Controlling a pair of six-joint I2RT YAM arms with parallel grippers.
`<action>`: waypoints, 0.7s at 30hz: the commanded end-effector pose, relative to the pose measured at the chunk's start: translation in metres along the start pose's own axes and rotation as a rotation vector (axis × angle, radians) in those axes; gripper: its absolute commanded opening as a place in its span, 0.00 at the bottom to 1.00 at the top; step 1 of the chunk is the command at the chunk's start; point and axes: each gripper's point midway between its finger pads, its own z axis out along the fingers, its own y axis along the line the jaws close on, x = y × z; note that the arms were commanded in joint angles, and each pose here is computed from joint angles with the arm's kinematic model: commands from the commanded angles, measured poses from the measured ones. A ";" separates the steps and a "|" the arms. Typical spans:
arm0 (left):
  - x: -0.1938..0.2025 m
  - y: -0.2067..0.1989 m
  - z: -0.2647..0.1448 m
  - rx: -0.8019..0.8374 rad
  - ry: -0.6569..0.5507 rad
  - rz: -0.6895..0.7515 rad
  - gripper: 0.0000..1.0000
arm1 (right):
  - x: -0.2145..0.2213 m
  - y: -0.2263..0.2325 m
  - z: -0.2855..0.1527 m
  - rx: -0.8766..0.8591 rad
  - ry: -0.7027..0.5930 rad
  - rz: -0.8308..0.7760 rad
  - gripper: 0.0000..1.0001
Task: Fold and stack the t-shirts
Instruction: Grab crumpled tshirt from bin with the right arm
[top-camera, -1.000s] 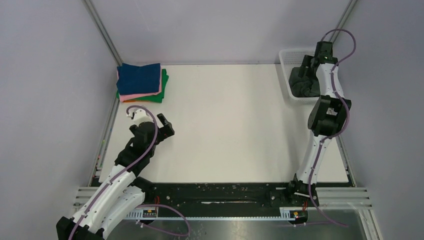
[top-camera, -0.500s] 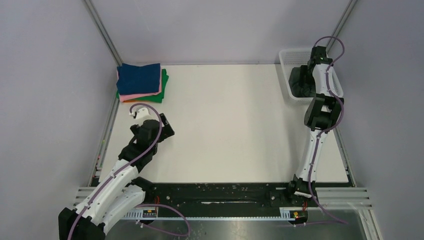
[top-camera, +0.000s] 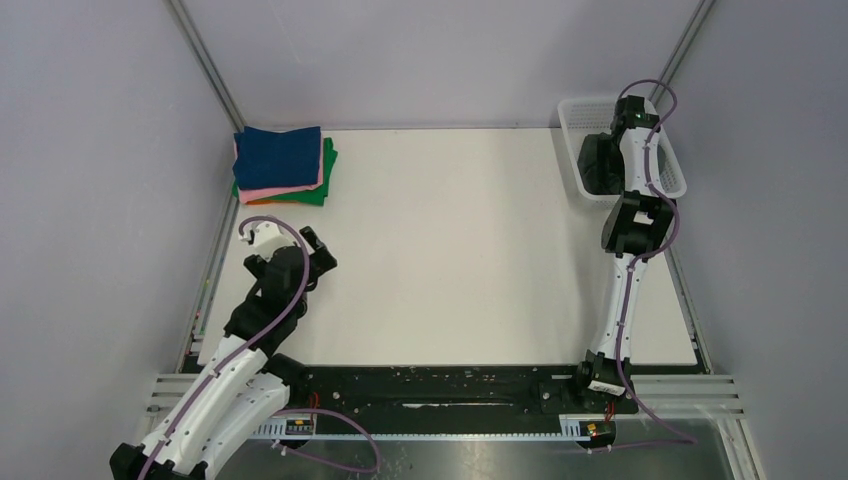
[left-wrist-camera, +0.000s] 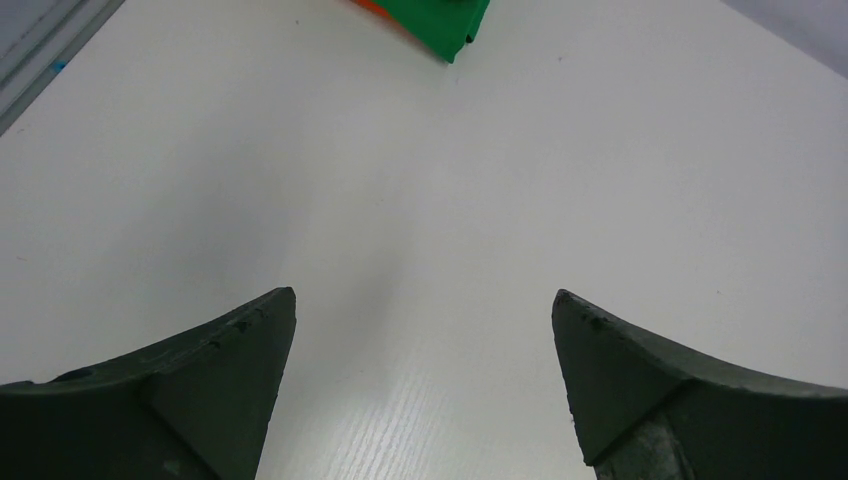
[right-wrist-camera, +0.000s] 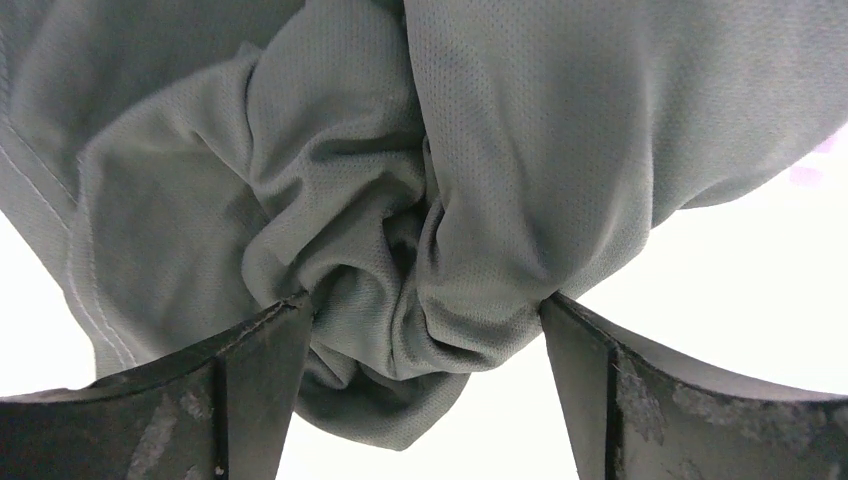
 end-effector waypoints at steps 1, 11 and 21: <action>-0.011 0.008 -0.002 -0.042 -0.047 -0.032 0.99 | 0.013 -0.010 -0.017 0.036 0.057 -0.087 0.89; -0.014 0.011 -0.004 -0.059 -0.055 -0.046 0.99 | 0.019 -0.011 -0.020 0.023 0.078 -0.119 0.55; -0.015 0.008 -0.005 -0.043 -0.057 -0.056 0.99 | 0.017 -0.010 -0.025 -0.002 0.050 -0.119 0.00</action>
